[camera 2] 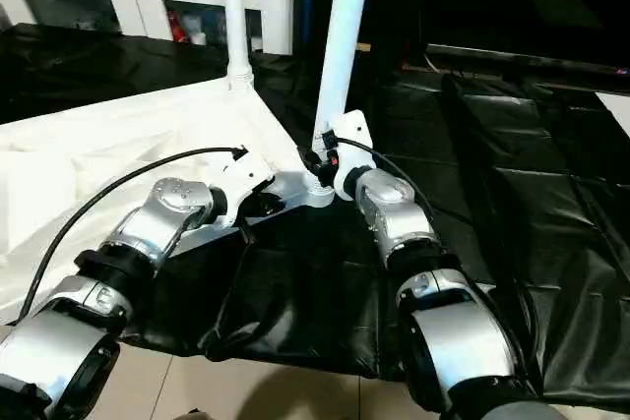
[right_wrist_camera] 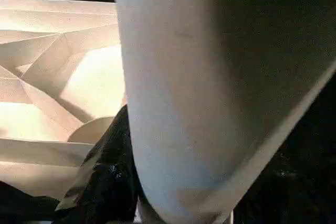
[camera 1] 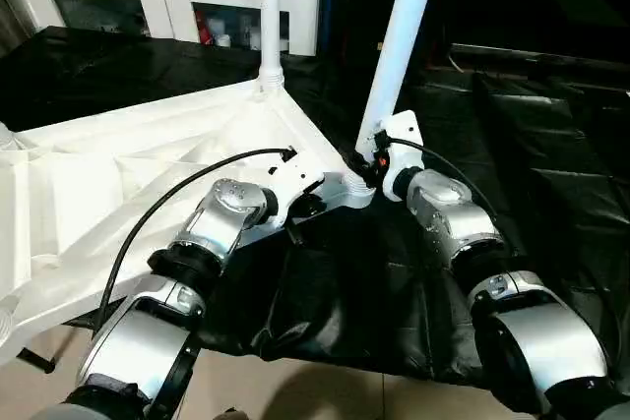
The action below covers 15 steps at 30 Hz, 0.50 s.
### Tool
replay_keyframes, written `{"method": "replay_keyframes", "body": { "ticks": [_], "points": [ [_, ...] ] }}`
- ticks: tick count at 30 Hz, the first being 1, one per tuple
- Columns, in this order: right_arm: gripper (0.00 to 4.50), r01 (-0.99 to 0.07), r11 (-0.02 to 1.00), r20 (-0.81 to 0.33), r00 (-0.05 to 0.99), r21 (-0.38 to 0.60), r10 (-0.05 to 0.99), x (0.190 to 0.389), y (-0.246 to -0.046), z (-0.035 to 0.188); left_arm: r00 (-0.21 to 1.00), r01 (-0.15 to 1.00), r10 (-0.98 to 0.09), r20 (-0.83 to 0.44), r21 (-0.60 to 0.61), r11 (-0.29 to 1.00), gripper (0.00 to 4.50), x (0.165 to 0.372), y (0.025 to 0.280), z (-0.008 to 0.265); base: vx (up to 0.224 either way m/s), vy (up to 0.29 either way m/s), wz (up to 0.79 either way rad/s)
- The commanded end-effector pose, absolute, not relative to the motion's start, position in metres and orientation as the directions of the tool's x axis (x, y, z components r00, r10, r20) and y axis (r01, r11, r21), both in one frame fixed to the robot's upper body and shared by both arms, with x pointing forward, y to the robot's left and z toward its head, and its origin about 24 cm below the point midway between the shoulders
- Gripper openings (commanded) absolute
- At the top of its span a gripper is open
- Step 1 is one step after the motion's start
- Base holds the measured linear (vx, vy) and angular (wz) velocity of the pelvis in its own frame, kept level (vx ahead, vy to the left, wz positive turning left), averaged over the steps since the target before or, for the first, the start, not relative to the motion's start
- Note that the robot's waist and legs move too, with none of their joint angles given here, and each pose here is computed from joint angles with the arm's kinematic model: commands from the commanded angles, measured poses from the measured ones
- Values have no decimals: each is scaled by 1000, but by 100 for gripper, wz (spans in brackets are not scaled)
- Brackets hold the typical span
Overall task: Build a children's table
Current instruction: Insert table leg to table base
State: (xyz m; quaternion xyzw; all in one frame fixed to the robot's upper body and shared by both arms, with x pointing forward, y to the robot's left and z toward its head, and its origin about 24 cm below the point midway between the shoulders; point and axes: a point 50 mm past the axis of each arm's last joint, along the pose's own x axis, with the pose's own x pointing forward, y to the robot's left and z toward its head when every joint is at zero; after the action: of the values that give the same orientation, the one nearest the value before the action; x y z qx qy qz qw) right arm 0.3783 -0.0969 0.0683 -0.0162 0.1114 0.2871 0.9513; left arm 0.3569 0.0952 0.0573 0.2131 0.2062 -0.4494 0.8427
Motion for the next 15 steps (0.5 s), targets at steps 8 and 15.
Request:
{"method": "replay_keyframes", "body": {
  "ticks": [8,15],
  "points": [
    [306,-700,708,-305,657,93,690,362,-88,44,418,908,-794,-442,221,355,0,351,87,80,0,0,0],
    [314,-830,557,-308,522,31,796,354,-106,50,275,959,-849,-451,197,206,0,341,96,80,0,0,0]
  ]
}}
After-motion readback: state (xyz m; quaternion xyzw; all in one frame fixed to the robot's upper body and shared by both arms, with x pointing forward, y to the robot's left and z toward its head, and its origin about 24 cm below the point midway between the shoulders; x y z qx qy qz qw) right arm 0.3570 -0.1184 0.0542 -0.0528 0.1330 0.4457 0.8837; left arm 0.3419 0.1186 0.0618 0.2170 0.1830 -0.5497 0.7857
